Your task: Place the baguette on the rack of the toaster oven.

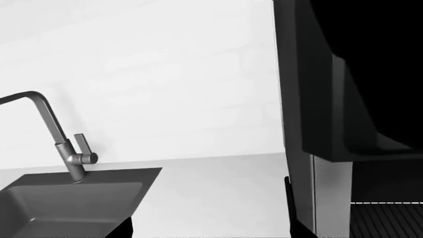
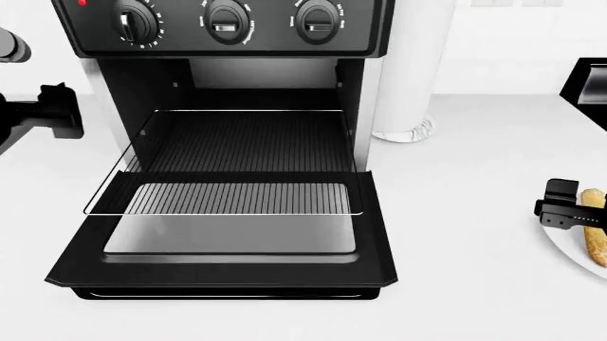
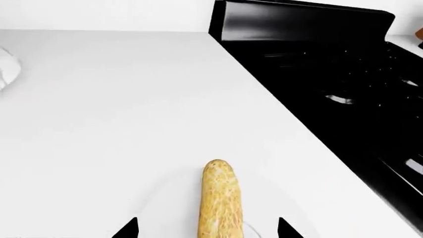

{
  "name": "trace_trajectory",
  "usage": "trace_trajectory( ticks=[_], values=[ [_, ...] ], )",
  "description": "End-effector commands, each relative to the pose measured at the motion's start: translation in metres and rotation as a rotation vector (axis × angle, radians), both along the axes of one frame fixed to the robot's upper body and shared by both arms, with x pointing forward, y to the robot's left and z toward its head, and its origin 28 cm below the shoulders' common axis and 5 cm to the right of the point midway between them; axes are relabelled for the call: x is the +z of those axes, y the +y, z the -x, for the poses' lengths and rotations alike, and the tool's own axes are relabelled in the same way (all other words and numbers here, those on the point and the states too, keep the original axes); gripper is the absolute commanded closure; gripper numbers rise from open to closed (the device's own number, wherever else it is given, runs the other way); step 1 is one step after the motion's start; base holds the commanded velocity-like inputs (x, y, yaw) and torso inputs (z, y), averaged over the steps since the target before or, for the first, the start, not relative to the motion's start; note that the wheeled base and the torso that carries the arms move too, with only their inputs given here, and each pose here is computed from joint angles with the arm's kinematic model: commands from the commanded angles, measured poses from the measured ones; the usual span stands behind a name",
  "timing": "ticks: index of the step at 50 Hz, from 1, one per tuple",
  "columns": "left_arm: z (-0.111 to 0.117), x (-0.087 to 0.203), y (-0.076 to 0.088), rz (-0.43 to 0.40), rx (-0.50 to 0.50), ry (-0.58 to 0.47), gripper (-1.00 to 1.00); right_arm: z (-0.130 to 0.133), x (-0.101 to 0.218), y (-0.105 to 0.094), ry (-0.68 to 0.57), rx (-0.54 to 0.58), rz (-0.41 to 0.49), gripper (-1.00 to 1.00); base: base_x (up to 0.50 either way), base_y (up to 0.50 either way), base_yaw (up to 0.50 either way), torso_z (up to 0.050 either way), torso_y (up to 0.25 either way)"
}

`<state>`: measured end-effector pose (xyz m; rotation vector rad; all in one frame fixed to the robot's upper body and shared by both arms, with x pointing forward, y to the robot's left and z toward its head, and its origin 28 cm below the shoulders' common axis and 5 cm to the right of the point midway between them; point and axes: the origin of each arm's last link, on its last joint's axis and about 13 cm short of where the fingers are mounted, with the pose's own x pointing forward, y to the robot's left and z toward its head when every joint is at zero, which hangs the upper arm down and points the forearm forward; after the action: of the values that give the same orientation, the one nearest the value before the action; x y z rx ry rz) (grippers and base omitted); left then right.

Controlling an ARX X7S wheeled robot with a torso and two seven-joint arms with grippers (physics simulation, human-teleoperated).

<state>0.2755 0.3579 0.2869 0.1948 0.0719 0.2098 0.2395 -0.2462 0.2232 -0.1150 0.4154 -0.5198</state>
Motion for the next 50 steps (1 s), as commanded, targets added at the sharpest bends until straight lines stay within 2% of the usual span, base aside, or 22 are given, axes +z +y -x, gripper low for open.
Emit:
trace_trajectory(
  ticks=[1, 13, 35, 36, 50],
  values=[
    [0.002, -0.001, 0.000, 0.015, -0.012, 0.003, -1.00, -0.002, -0.012, -0.014, 0.024, -0.049, -0.070, -1.00, 0.00, 0.00, 0.00, 0.000, 0.000],
    [0.005, -0.003, 0.001, 0.015, -0.005, 0.008, -1.00, 0.000, -0.035, -0.023, 0.015, -0.082, -0.093, -1.00, 0.00, 0.00, 0.00, 0.000, 0.000],
    [0.005, -0.005, 0.003, 0.019, 0.001, 0.012, -1.00, 0.000, -0.045, -0.026, 0.054, -0.080, -0.084, -1.00, 0.00, 0.00, 0.00, 0.000, 0.000],
    [0.005, -0.005, 0.003, 0.017, 0.001, 0.012, -1.00, 0.000, -0.044, -0.026, 0.058, -0.079, -0.074, 1.00, 0.00, 0.00, 0.00, 0.000, 0.000],
    [0.004, -0.005, 0.003, 0.014, 0.000, 0.013, -1.00, -0.002, -0.031, -0.026, 0.066, -0.053, -0.033, 1.00, 0.00, 0.00, 0.00, 0.000, 0.000]
  ],
)
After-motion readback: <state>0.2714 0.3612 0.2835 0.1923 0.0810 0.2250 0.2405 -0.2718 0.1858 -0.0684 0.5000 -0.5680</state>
